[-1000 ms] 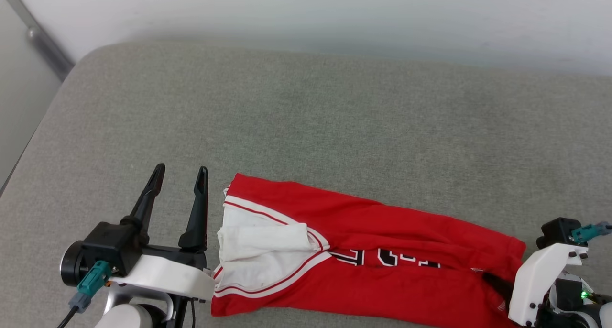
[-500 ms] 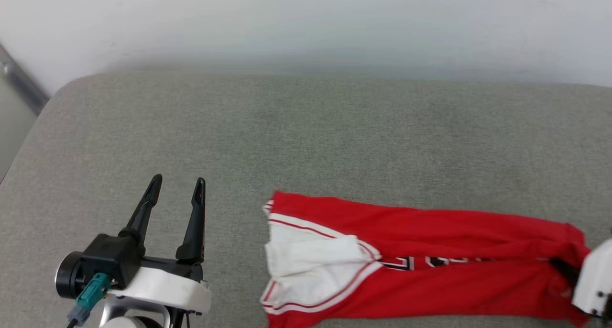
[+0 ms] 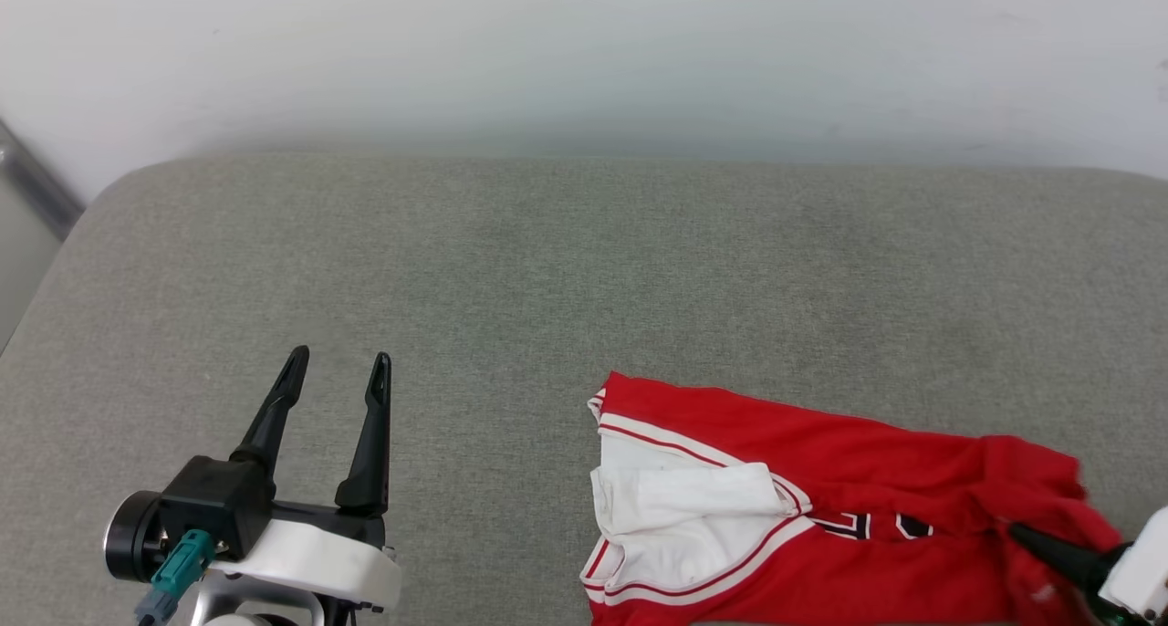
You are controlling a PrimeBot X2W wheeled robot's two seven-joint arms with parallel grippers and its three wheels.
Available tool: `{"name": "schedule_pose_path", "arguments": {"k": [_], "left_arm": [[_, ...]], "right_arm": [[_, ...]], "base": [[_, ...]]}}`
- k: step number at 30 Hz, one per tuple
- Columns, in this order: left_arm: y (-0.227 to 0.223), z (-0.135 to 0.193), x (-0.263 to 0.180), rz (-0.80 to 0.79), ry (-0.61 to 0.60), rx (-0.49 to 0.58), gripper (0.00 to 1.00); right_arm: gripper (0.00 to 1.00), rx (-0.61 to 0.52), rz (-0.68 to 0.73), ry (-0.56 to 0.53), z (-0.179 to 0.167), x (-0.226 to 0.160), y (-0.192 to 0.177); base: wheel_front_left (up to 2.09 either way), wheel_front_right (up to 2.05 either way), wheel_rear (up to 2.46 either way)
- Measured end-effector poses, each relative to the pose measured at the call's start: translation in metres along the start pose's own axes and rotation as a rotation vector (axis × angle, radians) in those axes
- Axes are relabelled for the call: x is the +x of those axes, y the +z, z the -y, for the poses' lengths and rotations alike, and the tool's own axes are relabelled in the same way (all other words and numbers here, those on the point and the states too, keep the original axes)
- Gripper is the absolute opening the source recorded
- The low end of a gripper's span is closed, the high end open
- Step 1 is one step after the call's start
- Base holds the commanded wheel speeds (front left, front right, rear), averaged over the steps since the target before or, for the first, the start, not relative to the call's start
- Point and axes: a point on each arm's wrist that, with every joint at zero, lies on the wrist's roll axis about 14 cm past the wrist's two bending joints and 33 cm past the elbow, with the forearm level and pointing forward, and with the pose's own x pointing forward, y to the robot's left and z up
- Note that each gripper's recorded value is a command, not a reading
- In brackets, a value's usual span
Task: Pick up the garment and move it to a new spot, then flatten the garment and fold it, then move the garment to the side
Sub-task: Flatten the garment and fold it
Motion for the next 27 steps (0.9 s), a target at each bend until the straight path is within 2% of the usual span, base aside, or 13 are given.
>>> {"name": "schedule_pose_path", "arguments": {"k": [7,8,9,16,21,22,23,24,25,27], "left_arm": [[-0.004,-0.006,-0.007,-0.02,0.021,0.002,1.0],[-0.005,-0.008,-0.009,-0.027,0.027,0.002,1.0],[-0.006,-0.009,-0.009,-0.028,0.032,0.001,1.0],[-0.008,-0.016,-0.011,-0.034,0.056,-0.005,1.0],[-0.011,-0.02,-0.011,-0.038,0.071,-0.015,1.0],[-0.011,-0.02,-0.011,-0.04,0.071,-0.016,1.0],[-0.012,-0.021,-0.01,-0.04,0.072,-0.016,1.0],[-0.013,-0.022,-0.009,-0.041,0.076,-0.015,1.0],[-0.013,-0.022,-0.009,-0.041,0.076,-0.015,1.0],[-0.017,-0.025,-0.009,-0.052,0.085,-0.019,1.0]], "right_arm": [[0.0,0.173,-0.193,0.327,-0.067,0.02,-0.029],[0.0,0.211,-0.257,0.411,-0.089,0.03,-0.044],[0.0,0.217,-0.287,0.442,-0.1,0.035,-0.05],[0.0,0.222,-0.426,0.587,-0.169,0.062,-0.089],[0.02,0.184,-0.459,0.594,-0.195,0.079,-0.111],[0.33,0.169,-0.461,0.589,-0.198,0.083,-0.115],[0.44,0.169,-0.458,0.585,-0.2,0.086,-0.117],[0.44,0.168,-0.455,0.58,-0.202,0.089,-0.119],[1.0,0.168,-0.455,0.58,-0.202,0.089,-0.119],[1.0,0.155,-0.445,0.577,-0.207,0.094,-0.122]], "base": [[0.0,0.0,0.0],[0.0,0.0,0.0],[0.0,0.0,0.0],[0.0,0.0,0.0],[0.0,0.0,0.0],[0.0,0.0,0.0],[0.0,0.0,0.0],[0.0,0.0,0.0],[0.0,0.0,0.0],[0.0,0.0,0.0]]}}
